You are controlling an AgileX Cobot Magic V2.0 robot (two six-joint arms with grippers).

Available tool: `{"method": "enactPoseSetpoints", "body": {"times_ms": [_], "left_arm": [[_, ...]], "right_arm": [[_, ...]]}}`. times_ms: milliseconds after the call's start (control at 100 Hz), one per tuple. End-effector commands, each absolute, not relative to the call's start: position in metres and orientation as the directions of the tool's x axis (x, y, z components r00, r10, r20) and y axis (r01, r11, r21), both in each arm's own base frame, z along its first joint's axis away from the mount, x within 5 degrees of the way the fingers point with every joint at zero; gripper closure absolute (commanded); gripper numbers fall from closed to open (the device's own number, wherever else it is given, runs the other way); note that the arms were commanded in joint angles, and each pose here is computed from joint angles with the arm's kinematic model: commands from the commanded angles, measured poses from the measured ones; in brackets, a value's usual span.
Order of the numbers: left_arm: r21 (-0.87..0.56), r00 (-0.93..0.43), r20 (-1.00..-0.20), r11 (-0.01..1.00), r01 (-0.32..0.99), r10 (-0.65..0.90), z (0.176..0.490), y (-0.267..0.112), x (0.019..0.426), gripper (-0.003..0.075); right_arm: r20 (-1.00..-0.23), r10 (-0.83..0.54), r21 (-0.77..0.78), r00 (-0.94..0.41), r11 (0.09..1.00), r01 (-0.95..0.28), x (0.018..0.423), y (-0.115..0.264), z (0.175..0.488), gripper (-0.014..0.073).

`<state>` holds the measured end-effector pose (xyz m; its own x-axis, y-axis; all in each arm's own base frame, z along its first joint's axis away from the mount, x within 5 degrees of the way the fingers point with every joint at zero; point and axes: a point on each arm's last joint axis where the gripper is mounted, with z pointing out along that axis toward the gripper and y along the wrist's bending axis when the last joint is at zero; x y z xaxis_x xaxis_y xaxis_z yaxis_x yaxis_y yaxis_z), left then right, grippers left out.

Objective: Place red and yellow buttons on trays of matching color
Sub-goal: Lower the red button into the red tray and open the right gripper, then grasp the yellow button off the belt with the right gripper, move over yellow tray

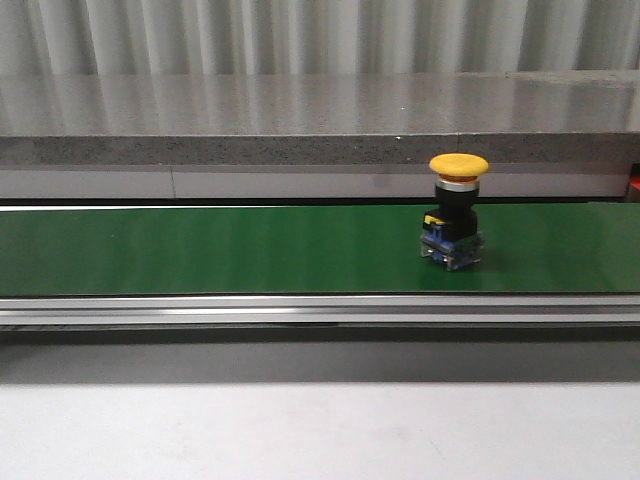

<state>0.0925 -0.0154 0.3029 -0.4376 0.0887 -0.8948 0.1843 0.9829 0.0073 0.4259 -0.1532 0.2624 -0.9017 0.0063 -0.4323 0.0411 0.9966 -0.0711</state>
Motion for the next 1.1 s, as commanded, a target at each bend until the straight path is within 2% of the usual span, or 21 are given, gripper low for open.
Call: {"method": "enactPoseSetpoints", "body": {"times_ms": [0,220,450,600,810,1090], "left_arm": [[0.000,-0.353,-0.934,0.984,0.178,0.064,0.317,-0.016,0.095,0.0740],[0.000,-0.353,-0.934,0.984,0.178,0.064,0.317,-0.016,0.095,0.0740],[0.000,-0.353,-0.934,0.984,0.178,0.064,0.317,-0.016,0.095,0.0740],[0.000,-0.353,-0.934,0.984,0.178,0.064,0.317,-0.016,0.095,0.0740],[0.000,-0.353,-0.934,0.984,0.178,0.064,0.317,-0.016,0.095,0.0740],[0.000,-0.353,-0.934,0.984,0.178,0.064,0.317,-0.016,0.095,0.0740]], "right_arm": [[-0.562,0.031,-0.072,-0.827,0.994,0.087,0.409,-0.148,0.322,0.0111],[-0.614,0.151,0.084,-0.775,0.988,0.126,0.381,-0.123,0.346,0.0146],[-0.591,0.140,0.105,-0.795,0.990,0.097,0.341,-0.095,0.348,0.0148],[-0.628,0.149,0.120,-0.763,0.988,0.094,0.310,-0.079,0.354,0.0148],[-0.624,0.166,0.173,-0.764,0.982,0.073,0.271,-0.057,0.352,0.0148],[-0.607,0.088,0.196,-0.790,0.980,-0.041,0.241,-0.019,0.349,0.0148]]}}
